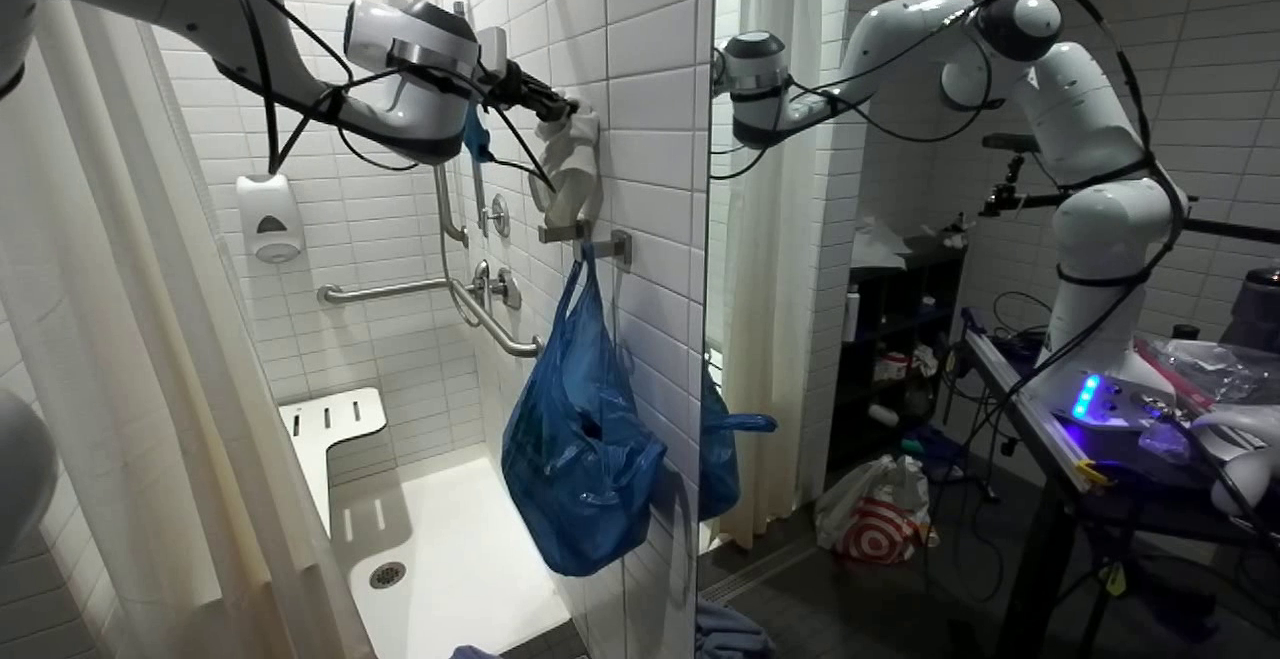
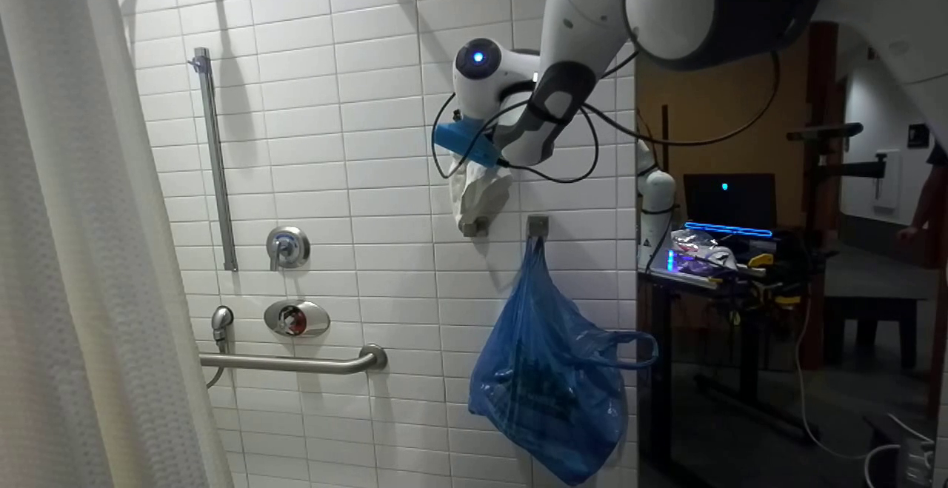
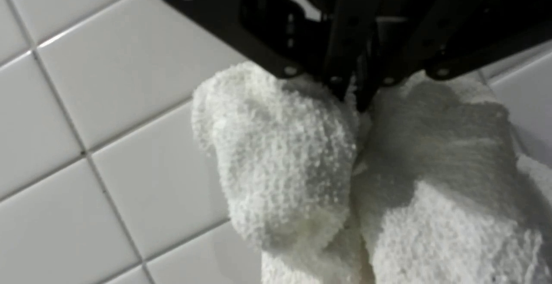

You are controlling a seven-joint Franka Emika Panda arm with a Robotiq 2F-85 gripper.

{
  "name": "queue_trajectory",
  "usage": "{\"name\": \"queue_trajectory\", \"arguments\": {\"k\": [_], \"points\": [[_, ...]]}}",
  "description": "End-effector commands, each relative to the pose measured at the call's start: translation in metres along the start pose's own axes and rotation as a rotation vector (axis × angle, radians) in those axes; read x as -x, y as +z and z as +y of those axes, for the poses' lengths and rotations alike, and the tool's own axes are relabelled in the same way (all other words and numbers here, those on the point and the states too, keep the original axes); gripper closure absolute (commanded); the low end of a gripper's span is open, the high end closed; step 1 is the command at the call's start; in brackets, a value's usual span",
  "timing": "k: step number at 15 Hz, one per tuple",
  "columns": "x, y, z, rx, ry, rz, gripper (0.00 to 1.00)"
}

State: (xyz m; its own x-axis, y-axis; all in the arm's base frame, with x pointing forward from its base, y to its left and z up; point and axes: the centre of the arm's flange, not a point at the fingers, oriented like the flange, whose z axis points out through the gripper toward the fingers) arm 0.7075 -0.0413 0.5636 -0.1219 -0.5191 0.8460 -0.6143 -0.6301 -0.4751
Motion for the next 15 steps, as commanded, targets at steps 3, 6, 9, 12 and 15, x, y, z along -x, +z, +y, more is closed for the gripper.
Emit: {"name": "queue_trajectory", "arguments": {"k": [3,6,9,12,15], "points": [[-0.009,-0.007,0.033,0.025,0.049,0.031,0.98],[-0.014,0.002,0.043,0.051,0.076,0.019,0.98],[-0.017,0.009,0.054,0.074,0.108,0.003,0.98],[-0.022,0.015,0.065,0.101,0.145,-0.013,0.98],[-0.03,0.021,0.08,0.13,0.209,-0.038,0.98]]}}
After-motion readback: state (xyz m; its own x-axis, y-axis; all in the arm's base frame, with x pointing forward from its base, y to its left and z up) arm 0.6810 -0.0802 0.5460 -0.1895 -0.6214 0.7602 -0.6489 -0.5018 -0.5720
